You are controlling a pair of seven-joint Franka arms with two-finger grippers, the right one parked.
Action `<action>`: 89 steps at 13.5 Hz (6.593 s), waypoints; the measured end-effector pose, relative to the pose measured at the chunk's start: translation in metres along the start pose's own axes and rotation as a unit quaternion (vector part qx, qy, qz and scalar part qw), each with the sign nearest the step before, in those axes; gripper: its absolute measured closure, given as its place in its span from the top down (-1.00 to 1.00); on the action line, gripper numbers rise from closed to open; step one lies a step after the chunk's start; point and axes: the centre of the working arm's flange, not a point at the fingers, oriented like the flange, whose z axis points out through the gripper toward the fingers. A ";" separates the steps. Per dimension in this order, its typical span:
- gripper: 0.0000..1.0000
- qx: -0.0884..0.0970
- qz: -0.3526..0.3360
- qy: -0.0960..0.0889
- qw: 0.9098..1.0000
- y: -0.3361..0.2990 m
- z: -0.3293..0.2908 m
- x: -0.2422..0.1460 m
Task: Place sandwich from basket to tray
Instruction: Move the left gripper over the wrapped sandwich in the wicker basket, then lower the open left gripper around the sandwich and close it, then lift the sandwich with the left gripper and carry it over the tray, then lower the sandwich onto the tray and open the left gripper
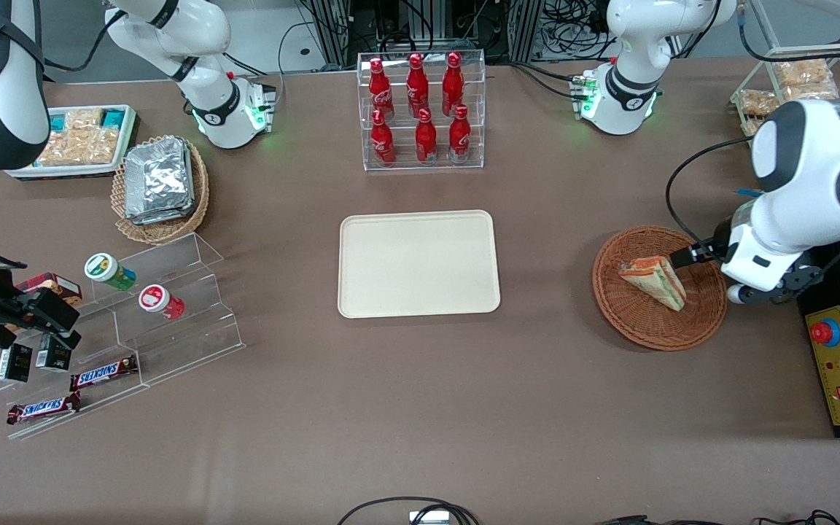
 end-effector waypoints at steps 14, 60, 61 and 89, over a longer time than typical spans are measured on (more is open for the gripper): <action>1.00 -0.040 -0.102 0.069 0.992 -0.005 0.110 -0.022; -0.60 -0.005 0.247 0.072 0.966 0.289 0.040 -0.197; -0.60 -0.015 0.246 0.072 0.966 0.300 0.047 -0.206; 1.00 0.018 0.199 0.096 0.975 0.385 0.159 -0.217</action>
